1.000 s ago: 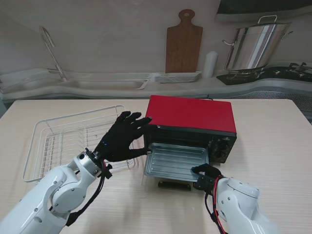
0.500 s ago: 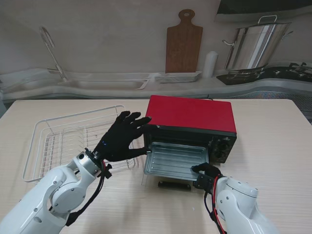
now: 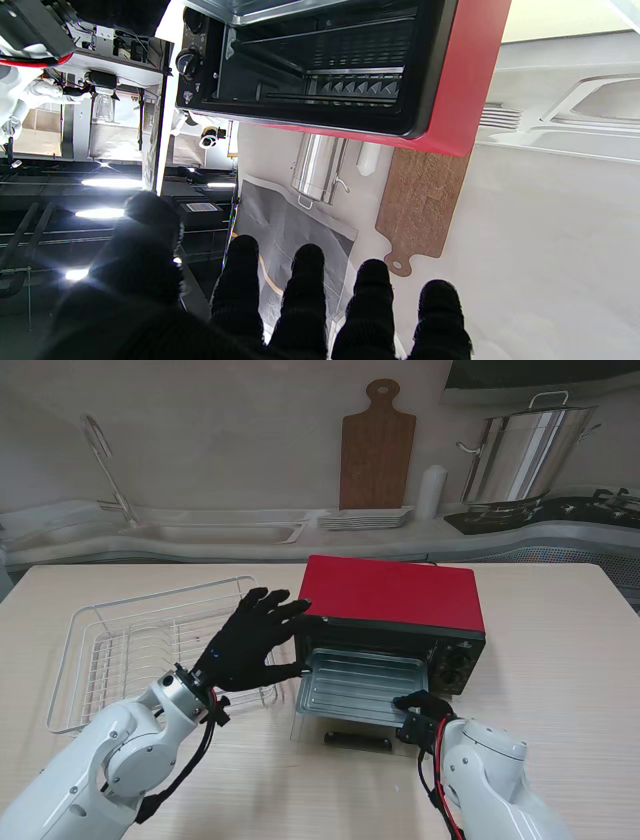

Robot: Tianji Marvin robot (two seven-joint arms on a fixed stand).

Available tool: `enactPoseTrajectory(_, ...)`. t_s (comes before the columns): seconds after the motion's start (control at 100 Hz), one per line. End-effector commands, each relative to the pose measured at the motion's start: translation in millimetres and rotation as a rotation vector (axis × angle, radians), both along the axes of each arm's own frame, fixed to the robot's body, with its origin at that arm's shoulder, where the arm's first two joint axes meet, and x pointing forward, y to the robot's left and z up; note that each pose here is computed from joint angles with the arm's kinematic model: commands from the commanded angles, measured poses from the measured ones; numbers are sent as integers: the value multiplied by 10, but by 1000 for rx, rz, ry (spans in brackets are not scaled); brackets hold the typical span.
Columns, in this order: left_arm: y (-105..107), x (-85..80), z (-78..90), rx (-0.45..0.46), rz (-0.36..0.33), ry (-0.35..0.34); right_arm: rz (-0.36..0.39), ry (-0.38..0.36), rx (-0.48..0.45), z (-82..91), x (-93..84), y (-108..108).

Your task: Slide the trays into the oven

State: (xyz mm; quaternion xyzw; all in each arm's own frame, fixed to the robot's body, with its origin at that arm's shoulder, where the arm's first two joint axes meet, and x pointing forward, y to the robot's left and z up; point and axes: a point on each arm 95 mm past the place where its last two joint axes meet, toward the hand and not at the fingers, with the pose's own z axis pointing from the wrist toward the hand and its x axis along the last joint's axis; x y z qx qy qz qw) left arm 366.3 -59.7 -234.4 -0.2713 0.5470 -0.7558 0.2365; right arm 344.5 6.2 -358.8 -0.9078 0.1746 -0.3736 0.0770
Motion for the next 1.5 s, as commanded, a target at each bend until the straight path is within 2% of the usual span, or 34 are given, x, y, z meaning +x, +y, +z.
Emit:
enactPoseTrajectory(0.0, -31, -18, 7, 6, -3, 8, 5, 2, 23, -33, -23, 58)
enactPoseTrajectory(1.49, -22, -9, 17, 15, 3, 6, -23, 6, 10, -73, 154, 123)
